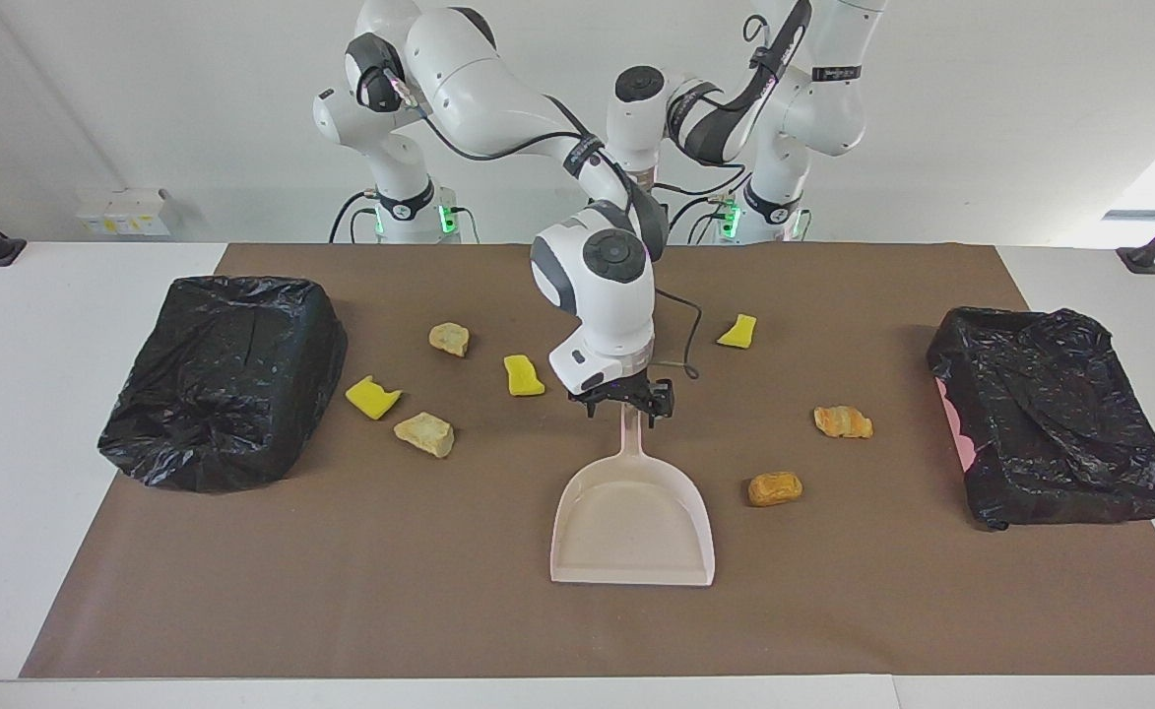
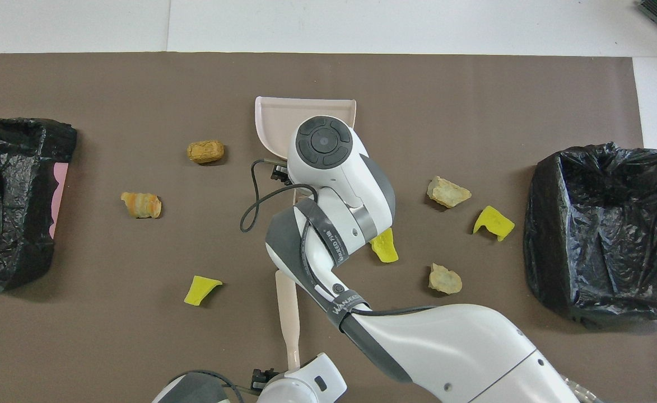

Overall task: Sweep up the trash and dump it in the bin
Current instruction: 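Grasp the beige dustpan handle with the right gripper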

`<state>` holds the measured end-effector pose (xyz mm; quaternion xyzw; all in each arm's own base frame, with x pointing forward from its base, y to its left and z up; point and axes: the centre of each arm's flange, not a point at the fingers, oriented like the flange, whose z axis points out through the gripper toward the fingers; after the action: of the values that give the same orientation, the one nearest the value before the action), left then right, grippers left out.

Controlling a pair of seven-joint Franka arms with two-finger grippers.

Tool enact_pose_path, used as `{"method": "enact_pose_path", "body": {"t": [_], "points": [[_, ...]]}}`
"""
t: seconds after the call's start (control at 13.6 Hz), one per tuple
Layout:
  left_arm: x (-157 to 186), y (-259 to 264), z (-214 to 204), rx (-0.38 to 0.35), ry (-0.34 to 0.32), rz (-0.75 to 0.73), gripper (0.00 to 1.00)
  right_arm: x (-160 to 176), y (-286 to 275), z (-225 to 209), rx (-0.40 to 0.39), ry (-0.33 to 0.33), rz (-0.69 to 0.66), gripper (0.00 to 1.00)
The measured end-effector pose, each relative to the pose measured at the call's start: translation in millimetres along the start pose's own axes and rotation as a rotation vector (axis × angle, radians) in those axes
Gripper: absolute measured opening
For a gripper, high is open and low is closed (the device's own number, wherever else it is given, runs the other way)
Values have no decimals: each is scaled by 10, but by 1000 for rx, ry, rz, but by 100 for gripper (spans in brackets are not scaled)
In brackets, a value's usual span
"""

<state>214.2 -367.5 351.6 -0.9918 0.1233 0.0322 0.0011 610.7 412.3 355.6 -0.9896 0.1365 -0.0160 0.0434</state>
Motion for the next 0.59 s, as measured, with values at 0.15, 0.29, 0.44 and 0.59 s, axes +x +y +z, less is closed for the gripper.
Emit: {"method": "enact_pose_path", "body": {"t": [0.15, 0.29, 0.44, 0.59], "points": [[16, 9, 49, 1, -2, -1, 99, -17, -15, 11, -2, 2, -5, 90], [30, 8, 84, 3, -5, -4, 92, -19, -16, 29, -9, 6, -10, 63], [40, -1, 97, 4, -8, -7, 65, -10, -8, 42, -11, 6, -10, 56], [48, -10, 99, 4, -9, -10, 56, -5, -13, 34, -7, 11, -29, 34]]}}
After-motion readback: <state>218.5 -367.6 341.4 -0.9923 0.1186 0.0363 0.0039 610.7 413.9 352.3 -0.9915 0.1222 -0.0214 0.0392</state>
